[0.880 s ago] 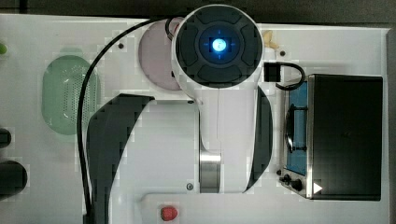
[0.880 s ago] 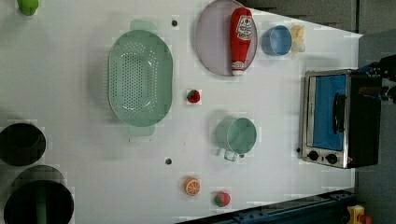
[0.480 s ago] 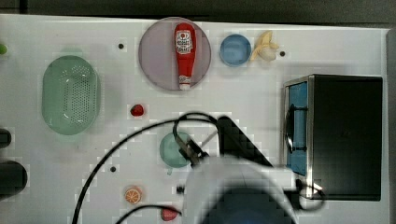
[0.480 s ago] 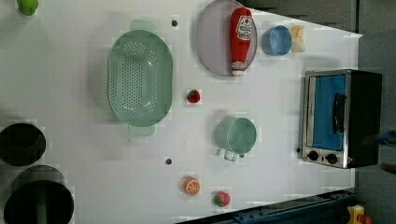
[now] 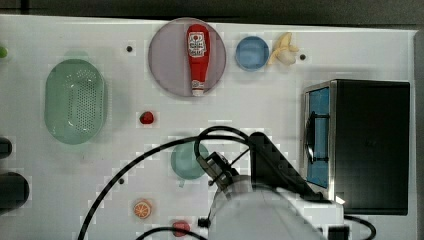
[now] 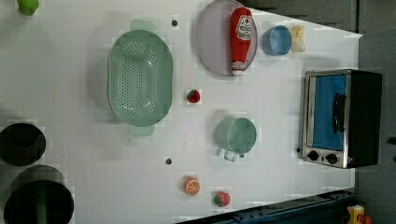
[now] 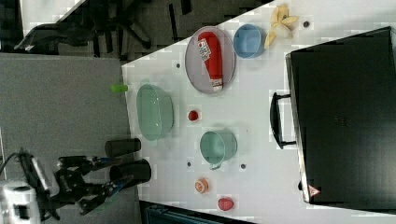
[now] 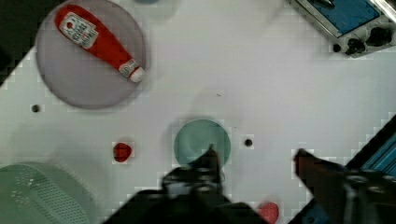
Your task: Flap open oven.
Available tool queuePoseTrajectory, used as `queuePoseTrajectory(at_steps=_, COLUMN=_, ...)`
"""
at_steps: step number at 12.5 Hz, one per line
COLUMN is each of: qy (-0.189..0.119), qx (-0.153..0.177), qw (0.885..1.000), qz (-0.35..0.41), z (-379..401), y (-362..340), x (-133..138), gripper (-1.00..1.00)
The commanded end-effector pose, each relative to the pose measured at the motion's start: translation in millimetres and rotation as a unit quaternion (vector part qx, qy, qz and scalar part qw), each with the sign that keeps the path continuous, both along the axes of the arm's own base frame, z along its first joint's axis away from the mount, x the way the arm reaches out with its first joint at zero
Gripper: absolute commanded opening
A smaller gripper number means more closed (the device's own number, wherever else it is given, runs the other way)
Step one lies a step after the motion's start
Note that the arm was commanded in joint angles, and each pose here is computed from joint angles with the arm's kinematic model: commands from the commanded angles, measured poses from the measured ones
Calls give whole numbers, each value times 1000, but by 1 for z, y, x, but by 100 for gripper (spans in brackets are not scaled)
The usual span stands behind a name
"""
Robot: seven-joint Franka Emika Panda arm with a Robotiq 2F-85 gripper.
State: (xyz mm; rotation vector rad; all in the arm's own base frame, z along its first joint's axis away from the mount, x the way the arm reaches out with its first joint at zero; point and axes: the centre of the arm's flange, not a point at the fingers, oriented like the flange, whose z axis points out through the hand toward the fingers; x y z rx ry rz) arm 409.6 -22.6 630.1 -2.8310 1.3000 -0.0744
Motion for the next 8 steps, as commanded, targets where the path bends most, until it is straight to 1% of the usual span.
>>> queuePoseTrajectory(at_steps=1, qy=40, qx=8, qw=998, qz=-44, z=-39, y=-22, x=16, gripper=-56)
queuePoseTrajectory(at_steps=2, qy=51, qx=11, qw=997, qz=-49, z=-48, y=-28, x=18, gripper=-65)
queuePoseTrajectory(at_steps=4, qy=69, qx=17, qw=997, qz=-37, z=-68, y=-43, x=25, gripper=-65)
queuePoseTrajectory(at_steps=6, qy=81, qx=24, qw=996, qz=-4, z=-89, y=-61, x=32, gripper=-65)
queuePoseTrajectory(at_steps=8, qy=86, qx=29, qw=995, qz=42, z=-109, y=-81, x=39, gripper=-65)
